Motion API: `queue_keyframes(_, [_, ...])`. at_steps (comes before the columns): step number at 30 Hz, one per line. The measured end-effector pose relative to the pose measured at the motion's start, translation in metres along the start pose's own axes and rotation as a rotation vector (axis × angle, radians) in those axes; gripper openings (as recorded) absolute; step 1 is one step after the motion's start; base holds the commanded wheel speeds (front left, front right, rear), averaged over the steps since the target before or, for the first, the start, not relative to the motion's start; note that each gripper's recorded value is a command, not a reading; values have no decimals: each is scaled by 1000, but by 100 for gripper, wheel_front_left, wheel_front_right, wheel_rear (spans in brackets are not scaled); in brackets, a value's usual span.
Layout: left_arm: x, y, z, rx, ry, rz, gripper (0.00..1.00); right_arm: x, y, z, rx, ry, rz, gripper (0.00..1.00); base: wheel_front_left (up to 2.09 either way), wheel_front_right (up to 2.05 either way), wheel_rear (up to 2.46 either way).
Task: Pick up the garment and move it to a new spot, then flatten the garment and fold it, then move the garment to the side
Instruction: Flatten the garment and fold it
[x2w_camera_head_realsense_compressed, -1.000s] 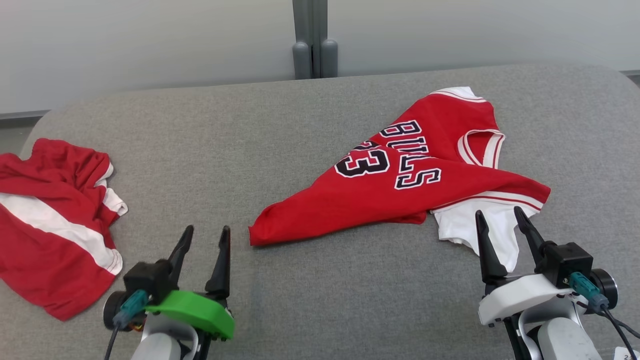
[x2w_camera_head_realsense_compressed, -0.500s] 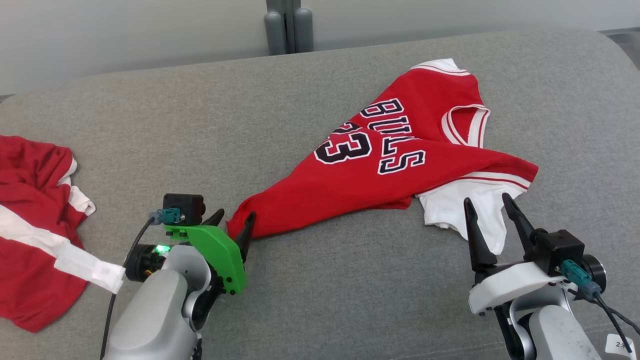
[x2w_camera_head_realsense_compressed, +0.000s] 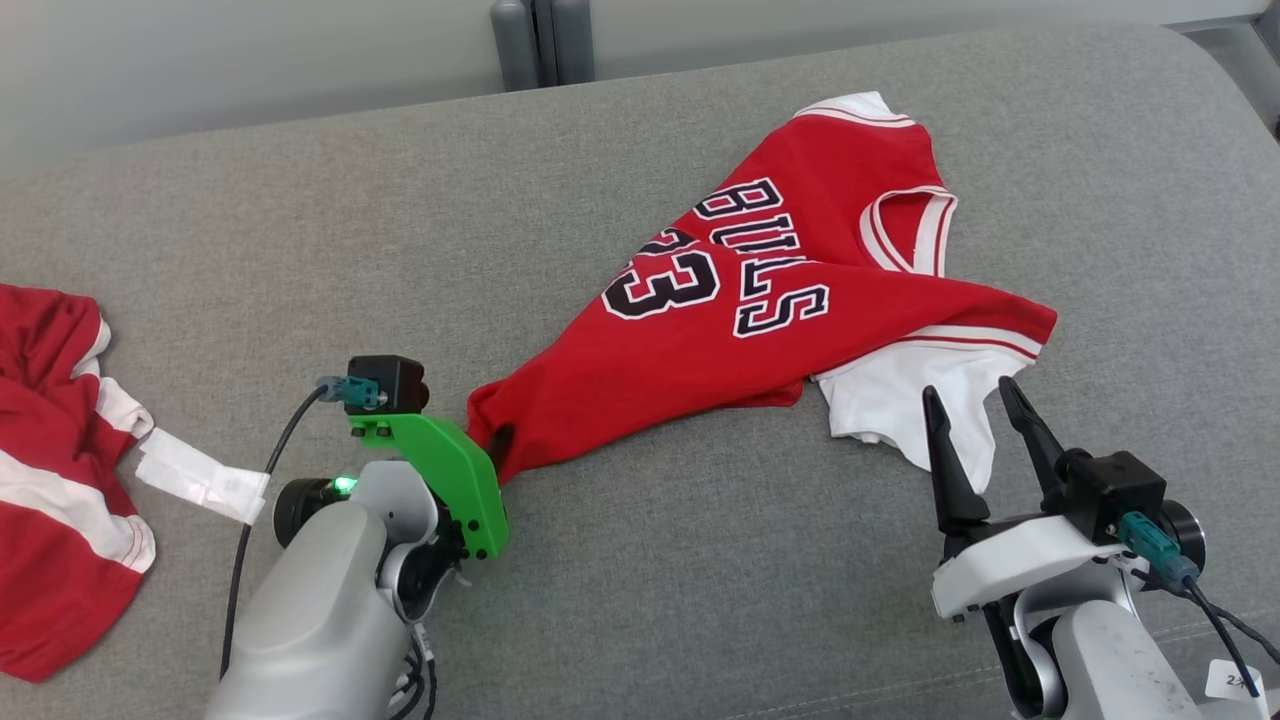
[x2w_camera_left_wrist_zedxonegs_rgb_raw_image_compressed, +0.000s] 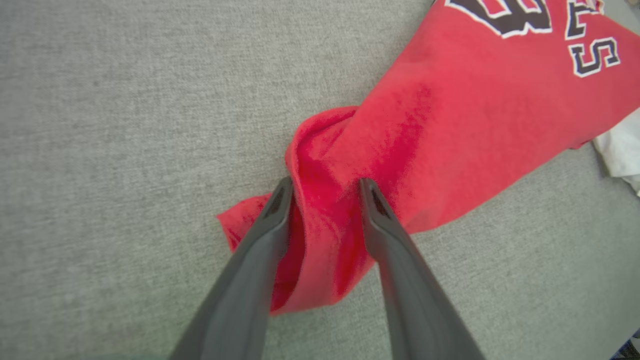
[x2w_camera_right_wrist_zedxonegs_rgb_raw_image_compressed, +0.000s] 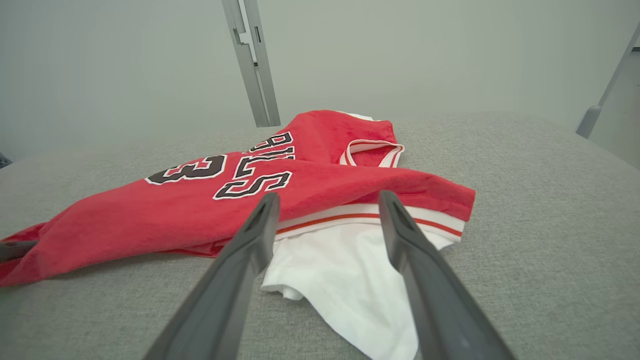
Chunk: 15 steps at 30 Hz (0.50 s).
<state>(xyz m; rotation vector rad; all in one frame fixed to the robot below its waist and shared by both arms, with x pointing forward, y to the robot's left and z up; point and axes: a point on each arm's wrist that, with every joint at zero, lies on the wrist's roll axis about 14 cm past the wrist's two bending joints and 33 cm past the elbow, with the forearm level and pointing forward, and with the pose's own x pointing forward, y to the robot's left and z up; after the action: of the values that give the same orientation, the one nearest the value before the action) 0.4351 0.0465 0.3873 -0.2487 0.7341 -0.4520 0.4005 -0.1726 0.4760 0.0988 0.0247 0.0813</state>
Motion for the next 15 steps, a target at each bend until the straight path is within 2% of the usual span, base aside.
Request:
queue_keyframes(4, [0, -12, 11, -80, -46, -47, 0, 1, -1, 0, 2, -1, -2, 100, 0, 0, 0])
queue_keyframes(15, [-48, -48, 48, -442, -300, -278, 0, 7, 7, 2, 3, -12, 19, 100, 0, 0, 0])
